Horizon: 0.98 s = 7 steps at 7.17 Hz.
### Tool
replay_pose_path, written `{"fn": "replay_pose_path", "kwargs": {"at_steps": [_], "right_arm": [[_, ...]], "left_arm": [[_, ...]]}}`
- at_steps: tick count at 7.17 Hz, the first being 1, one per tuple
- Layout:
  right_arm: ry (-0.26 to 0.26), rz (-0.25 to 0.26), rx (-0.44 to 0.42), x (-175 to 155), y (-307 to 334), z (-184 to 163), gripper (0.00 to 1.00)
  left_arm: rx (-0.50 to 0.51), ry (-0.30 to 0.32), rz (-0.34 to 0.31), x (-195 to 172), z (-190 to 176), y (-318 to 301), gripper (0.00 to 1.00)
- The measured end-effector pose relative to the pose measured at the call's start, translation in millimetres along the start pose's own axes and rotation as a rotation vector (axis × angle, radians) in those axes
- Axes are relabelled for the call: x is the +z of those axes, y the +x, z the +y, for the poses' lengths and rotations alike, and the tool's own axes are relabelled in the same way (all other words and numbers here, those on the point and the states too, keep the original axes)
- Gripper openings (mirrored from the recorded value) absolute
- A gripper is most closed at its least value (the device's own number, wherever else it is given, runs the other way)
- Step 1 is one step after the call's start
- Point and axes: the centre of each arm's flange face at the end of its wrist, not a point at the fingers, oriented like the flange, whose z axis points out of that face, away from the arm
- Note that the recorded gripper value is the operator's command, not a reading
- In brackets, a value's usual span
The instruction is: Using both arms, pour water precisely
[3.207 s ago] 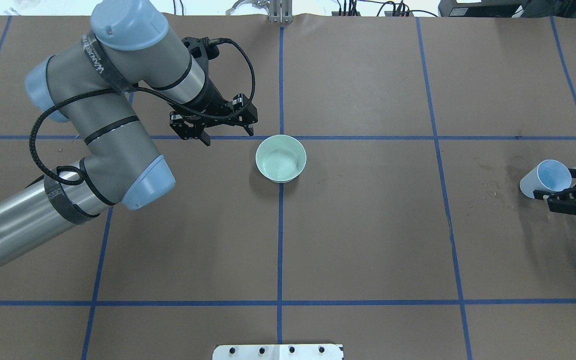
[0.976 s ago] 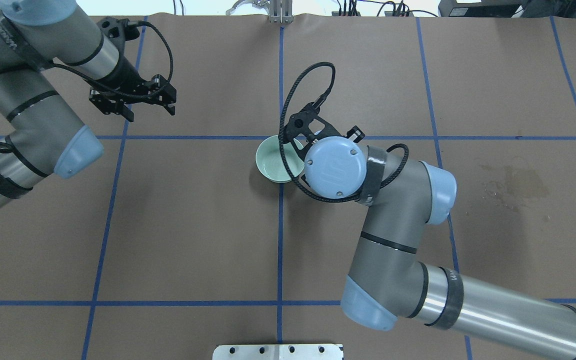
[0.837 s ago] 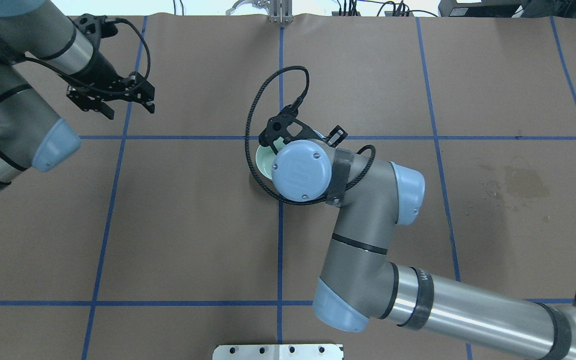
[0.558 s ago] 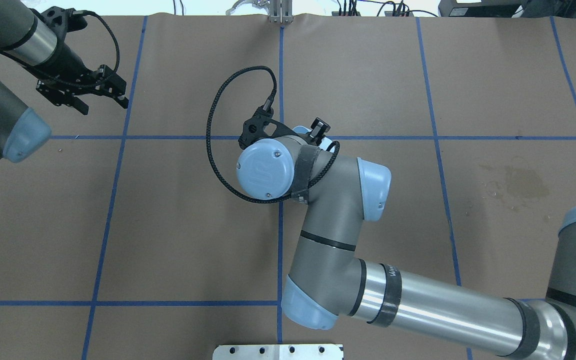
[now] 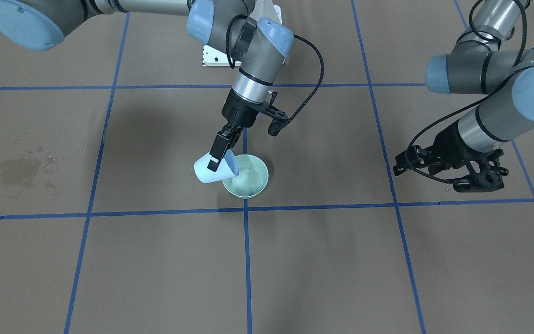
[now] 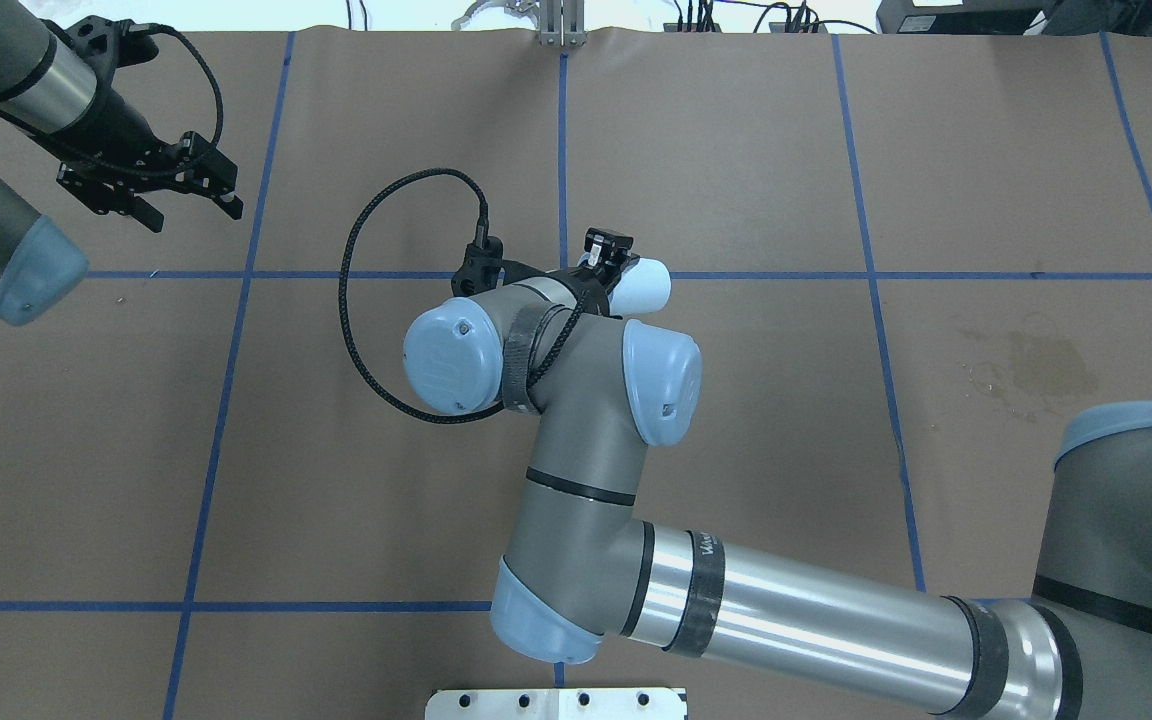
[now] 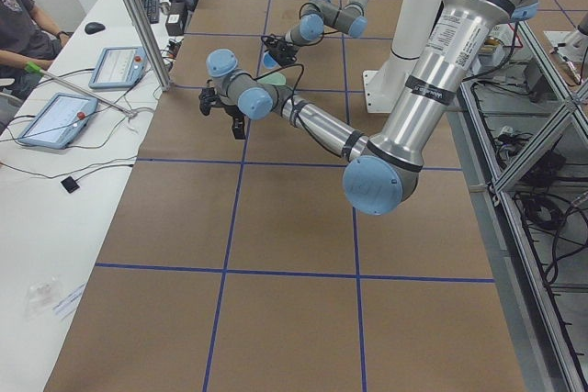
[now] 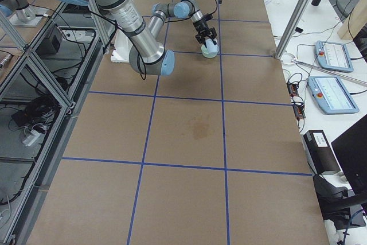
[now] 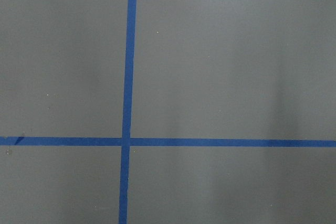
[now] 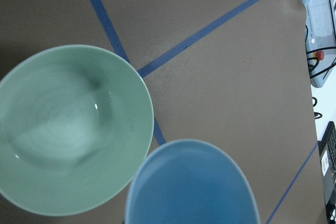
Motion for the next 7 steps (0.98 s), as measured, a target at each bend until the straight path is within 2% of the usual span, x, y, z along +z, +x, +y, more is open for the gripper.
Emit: {"fn": "replay_pose_path", "kwargs": {"at_steps": [1,3,7], "right_arm": [[-0.025,0.029,-0.067,0,-11,0,0.34],[-0.074,0.078,-0.145,-4,-22,-2,0.34],[-0.119,0.16,-0.21,-5,-24,-7,0.34]], "left_arm": [[-0.004,-0.003,-0.003,2,1,-4,1.0],[-0.015,-0.012,-0.01,7,4,-15,1.0],[-0.031,-0.042,0.005,13,11,-27,1.0]]}}
